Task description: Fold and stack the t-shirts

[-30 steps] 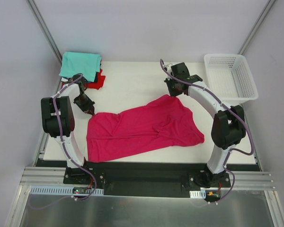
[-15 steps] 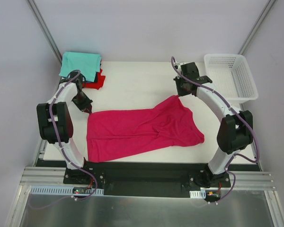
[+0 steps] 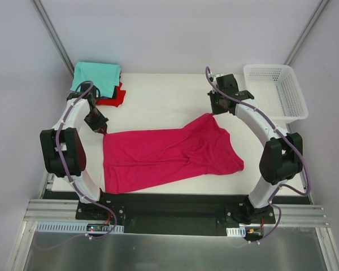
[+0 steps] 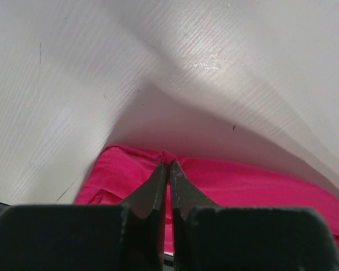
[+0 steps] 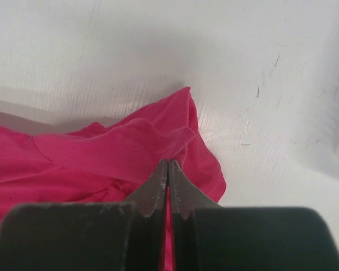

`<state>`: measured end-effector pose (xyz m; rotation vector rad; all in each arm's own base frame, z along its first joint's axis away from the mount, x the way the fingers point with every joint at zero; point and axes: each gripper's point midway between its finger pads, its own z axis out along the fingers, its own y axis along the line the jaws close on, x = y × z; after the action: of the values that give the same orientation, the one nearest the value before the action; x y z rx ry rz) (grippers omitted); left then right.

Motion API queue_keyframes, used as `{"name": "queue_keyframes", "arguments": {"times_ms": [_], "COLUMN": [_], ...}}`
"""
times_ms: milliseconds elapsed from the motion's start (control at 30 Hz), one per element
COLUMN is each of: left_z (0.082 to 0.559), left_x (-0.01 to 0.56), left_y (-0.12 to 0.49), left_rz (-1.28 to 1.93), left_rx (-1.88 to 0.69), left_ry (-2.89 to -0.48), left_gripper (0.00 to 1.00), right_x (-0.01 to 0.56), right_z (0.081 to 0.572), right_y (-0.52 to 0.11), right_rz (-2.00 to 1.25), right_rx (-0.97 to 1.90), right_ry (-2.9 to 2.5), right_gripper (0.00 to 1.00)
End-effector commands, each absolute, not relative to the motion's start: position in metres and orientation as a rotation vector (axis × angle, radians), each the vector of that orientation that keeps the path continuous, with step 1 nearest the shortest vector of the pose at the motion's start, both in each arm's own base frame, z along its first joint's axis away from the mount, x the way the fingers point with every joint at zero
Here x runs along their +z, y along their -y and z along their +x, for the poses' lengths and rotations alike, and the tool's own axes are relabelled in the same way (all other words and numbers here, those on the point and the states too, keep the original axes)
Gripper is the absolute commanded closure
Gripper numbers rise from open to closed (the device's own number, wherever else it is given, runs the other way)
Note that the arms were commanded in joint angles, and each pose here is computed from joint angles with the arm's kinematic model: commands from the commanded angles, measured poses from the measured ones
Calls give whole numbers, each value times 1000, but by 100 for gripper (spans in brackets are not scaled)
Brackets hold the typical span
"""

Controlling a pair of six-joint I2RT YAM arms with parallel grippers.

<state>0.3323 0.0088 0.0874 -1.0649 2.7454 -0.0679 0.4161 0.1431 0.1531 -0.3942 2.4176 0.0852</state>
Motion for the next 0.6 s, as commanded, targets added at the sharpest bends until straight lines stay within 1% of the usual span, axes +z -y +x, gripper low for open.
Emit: {"name": "queue_keyframes", "arguments": {"times_ms": [0, 267, 567], "left_z": [325, 335, 348], "left_x": [113, 118, 129], "left_y": [-12, -16, -17], "left_rz": [-1023, -1030, -1010], "left_rx": [-36, -50, -59], "left_ry": [-2709, -2701, -2691], "left_gripper": [100, 100, 100], "right_x": [194, 199, 223], "right_z": [419, 447, 471], "right_y": [-137, -129, -136], "right_rz": [-321, -275, -290], "right_rx": [117, 237, 273], "right_ry": [-2323, -2313, -2265], "right_gripper": [99, 99, 99]}}
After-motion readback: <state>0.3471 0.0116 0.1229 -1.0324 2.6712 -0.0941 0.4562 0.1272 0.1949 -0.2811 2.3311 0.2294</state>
